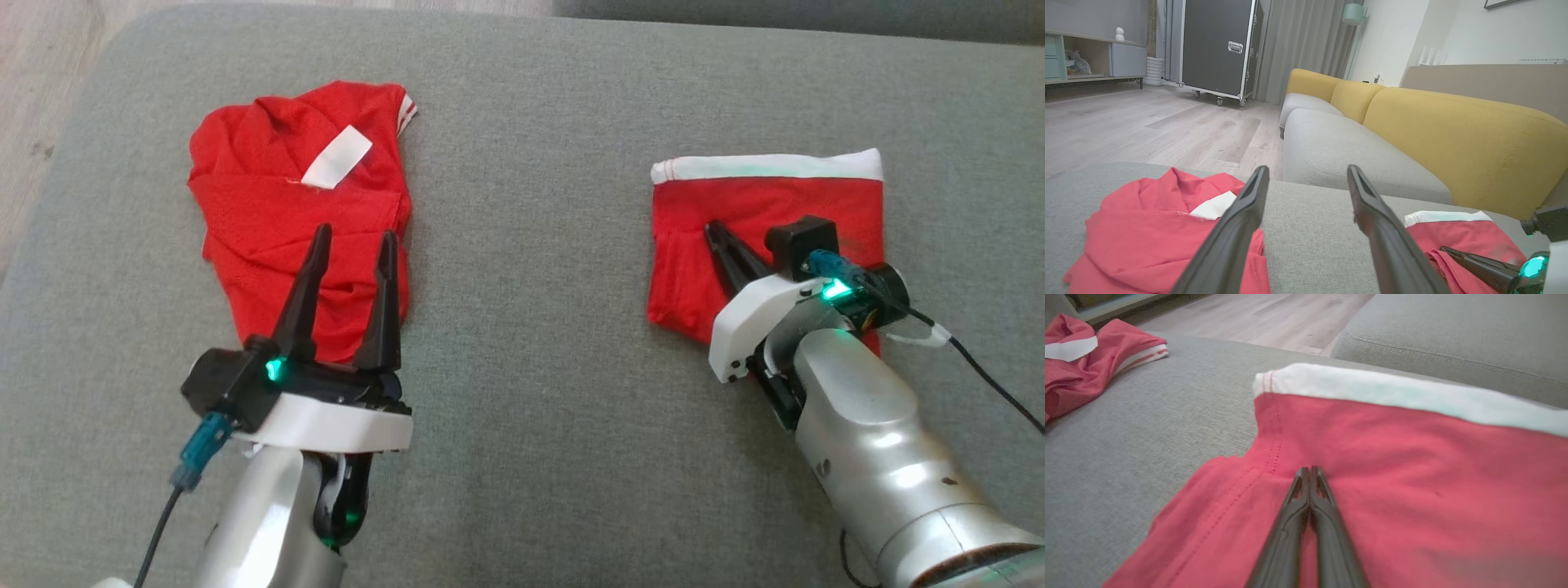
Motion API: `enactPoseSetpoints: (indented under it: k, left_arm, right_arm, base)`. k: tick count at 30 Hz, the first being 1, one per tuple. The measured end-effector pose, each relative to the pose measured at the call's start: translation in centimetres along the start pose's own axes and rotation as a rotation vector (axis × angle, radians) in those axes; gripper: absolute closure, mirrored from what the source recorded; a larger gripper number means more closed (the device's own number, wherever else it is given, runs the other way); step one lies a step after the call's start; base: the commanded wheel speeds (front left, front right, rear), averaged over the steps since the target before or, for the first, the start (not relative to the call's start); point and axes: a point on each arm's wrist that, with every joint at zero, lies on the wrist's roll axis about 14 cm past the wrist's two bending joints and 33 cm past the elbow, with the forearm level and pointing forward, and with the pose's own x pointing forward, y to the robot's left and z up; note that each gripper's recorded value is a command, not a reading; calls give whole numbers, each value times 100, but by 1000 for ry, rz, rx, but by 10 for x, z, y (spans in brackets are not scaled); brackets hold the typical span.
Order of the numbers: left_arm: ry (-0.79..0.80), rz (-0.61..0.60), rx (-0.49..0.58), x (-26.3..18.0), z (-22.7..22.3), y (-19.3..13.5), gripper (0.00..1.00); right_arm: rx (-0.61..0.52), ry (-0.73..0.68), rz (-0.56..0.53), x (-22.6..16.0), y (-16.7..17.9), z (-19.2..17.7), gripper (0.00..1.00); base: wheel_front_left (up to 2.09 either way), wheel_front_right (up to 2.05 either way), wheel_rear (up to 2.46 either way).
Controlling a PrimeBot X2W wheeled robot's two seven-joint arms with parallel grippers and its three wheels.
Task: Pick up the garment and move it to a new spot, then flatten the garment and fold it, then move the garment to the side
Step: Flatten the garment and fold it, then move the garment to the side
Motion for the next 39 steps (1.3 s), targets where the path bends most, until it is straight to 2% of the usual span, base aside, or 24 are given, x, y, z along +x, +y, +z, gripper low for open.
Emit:
enactPoseSetpoints:
  k: [8, 11, 15, 17, 23, 25, 28, 29, 30, 31, 39]
  left_arm:
    - [-19, -3, -9, 0, 6, -3, 0]
    - [-29, -14, -15, 0, 9, -8, 0]
    - [-35, -39, -24, -1, 10, -17, 0]
    - [-37, -55, -26, -2, 10, -23, 0]
    - [-39, -89, -32, -5, 10, -37, 0]
    - [-37, -112, -37, -5, 9, -45, 0]
    - [-32, -132, -42, -5, 7, -53, 0]
    - [-30, -137, -43, -5, 6, -55, 0]
    - [-27, -141, -44, -6, 5, -56, 0]
    - [-24, -143, -45, -6, 4, -57, 0]
    - [-19, -129, -45, -8, 3, -52, 0]
  right_arm:
    - [44, -82, -51, -14, -14, 21, 100]
    - [72, -160, -104, -24, -31, 44, 100]
    - [79, -330, -184, -47, -57, 93, 100]
    - [70, -382, -228, -64, -69, 100, 100]
    - [96, -409, -385, -125, -97, 67, 100]
    - [105, -416, -430, -150, -100, 53, 100]
    - [131, -423, -451, -167, -96, 41, 100]
    - [147, -423, -452, -171, -94, 37, 95]
    - [155, -422, -452, -175, -91, 34, 43]
    - [159, -422, -452, -177, -89, 31, 0]
    - [170, -450, -433, -179, -81, 37, 0]
  base:
    - [0, 0, 0]
    - [0, 0, 0]
    - [0, 0, 0]
    - [0, 0, 0]
    - [0, 0, 0]
    - [0, 0, 0]
    - [0, 0, 0]
    - [0, 0, 0]
    - [0, 0, 0]
    - [0, 0, 0]
    - [0, 0, 0]
